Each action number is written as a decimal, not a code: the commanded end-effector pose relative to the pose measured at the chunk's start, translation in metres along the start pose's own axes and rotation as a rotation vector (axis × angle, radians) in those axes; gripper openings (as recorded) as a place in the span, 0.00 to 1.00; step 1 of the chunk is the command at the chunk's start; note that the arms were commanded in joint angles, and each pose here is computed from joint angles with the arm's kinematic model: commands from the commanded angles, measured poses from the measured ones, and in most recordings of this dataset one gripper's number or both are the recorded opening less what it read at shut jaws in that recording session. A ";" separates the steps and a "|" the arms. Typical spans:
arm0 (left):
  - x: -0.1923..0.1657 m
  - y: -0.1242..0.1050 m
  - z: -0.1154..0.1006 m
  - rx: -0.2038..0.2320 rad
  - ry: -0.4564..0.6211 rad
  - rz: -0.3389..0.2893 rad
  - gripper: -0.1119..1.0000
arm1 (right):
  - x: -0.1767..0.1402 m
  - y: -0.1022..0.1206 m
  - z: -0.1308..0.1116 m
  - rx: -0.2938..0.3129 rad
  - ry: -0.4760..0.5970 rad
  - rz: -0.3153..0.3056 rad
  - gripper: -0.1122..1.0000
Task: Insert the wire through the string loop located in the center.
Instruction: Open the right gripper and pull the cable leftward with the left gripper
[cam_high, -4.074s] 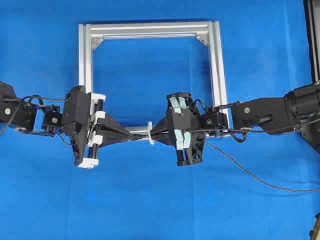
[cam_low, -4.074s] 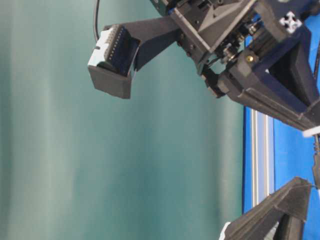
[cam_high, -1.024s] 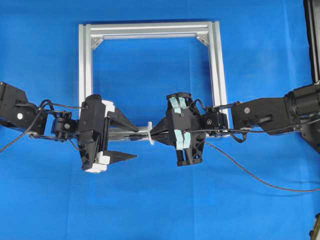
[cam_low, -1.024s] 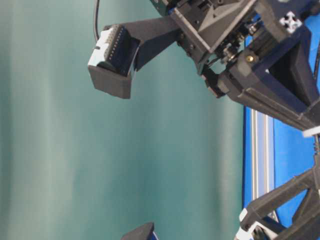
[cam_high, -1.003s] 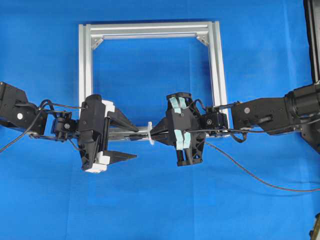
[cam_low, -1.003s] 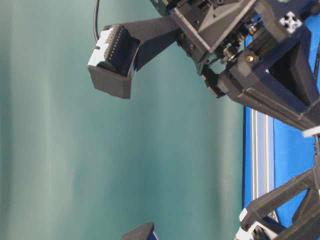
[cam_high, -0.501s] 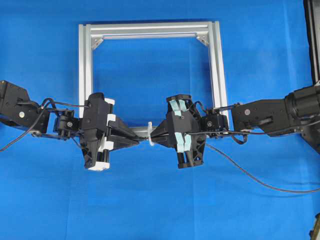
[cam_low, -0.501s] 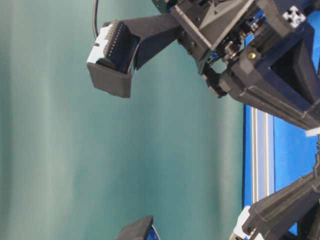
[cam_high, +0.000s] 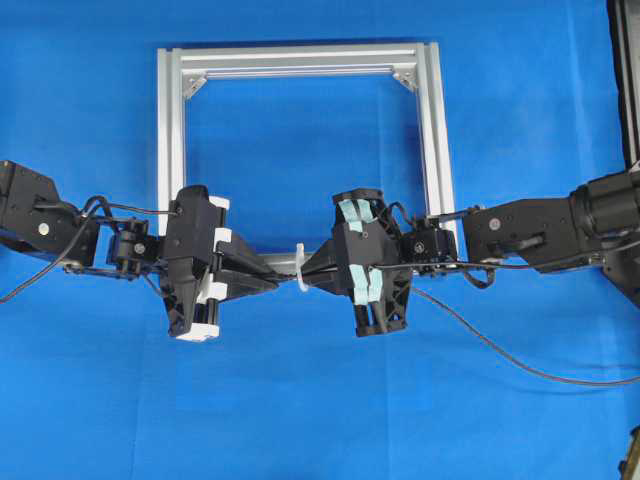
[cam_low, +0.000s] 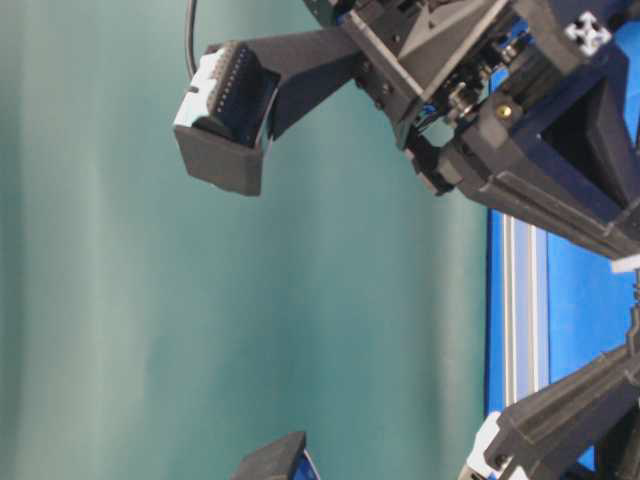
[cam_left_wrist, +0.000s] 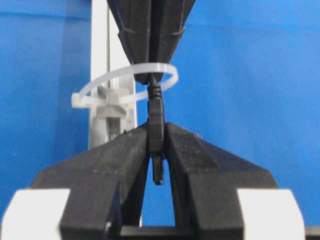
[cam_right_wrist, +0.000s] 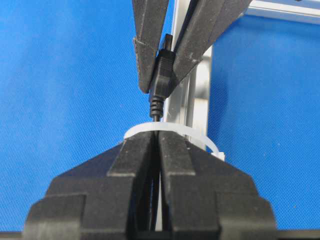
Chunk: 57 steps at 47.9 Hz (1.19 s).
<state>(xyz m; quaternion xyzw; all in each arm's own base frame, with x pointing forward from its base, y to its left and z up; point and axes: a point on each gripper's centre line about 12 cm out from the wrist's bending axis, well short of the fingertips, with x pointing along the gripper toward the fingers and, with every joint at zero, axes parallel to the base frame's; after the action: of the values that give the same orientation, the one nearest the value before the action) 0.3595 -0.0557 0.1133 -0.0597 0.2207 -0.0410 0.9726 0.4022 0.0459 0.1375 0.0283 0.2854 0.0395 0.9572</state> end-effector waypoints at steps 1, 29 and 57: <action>0.001 -0.003 0.012 0.003 -0.039 -0.010 0.17 | -0.002 0.000 0.011 0.006 -0.032 0.000 0.11; 0.001 -0.003 0.012 0.004 -0.039 -0.011 0.17 | -0.003 -0.001 0.008 0.012 -0.009 -0.003 0.89; -0.075 0.006 -0.024 0.002 0.008 -0.004 0.17 | -0.018 -0.001 0.002 0.012 -0.002 -0.003 0.89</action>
<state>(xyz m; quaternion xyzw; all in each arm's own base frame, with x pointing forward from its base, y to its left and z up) 0.2883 -0.0444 0.1121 -0.0567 0.2452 -0.0397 0.9670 0.3877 0.0424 0.1352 0.0313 0.3030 0.0349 0.9518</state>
